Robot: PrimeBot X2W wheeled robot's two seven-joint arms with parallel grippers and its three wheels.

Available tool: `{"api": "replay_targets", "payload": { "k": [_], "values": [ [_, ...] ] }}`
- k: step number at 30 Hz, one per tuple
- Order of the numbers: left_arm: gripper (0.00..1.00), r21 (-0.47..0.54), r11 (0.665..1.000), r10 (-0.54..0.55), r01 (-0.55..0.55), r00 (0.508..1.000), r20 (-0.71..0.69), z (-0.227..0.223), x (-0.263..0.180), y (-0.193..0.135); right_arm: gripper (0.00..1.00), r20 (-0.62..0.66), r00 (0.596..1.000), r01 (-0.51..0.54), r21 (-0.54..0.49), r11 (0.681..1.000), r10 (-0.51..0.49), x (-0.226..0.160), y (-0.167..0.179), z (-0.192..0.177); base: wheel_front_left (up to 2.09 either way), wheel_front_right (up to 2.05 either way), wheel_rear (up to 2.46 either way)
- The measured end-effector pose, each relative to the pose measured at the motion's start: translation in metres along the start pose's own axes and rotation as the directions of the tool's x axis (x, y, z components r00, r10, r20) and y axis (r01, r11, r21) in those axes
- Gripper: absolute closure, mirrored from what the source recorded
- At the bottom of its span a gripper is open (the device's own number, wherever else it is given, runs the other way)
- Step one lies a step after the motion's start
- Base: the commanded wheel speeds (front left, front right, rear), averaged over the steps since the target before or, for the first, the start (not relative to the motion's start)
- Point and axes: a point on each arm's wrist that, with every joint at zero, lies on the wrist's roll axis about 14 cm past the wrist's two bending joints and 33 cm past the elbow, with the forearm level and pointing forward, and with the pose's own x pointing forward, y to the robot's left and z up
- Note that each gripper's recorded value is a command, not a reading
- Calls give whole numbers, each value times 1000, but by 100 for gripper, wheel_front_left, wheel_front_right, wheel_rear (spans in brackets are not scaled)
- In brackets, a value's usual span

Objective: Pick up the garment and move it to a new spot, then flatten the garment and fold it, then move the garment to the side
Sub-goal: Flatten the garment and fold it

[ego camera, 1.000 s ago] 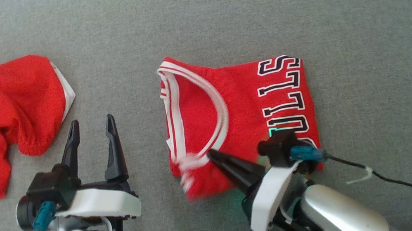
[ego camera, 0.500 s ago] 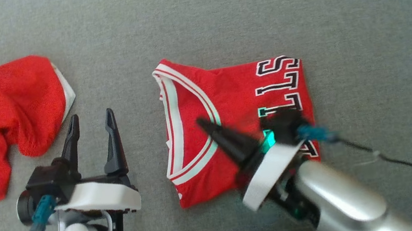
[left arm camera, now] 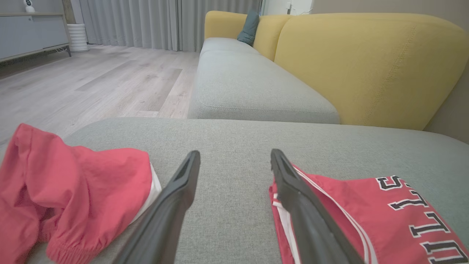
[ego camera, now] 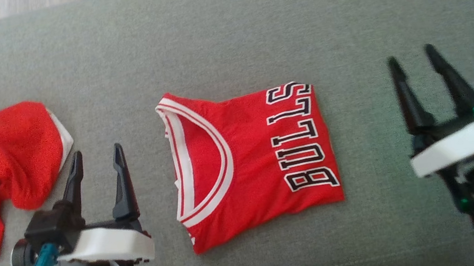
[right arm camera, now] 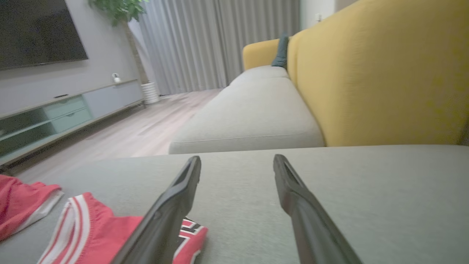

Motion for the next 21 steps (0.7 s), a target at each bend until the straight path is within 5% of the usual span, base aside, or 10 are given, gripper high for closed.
{"api": "replay_targets", "payload": {
  "k": [7, 21],
  "values": [
    [0, 14, 1000, -22, 22, 1000, 13, 6, -8, -7, 0, -8, 990, 138, -62, 989, -138, -40, -39, 14, 0, 0, 0],
    [0, 31, 999, -17, 17, 1000, 10, 10, -37, -6, 0, -36, 986, 161, -57, 985, -163, -81, -31, 19, 0, 0, 0]
  ]
}}
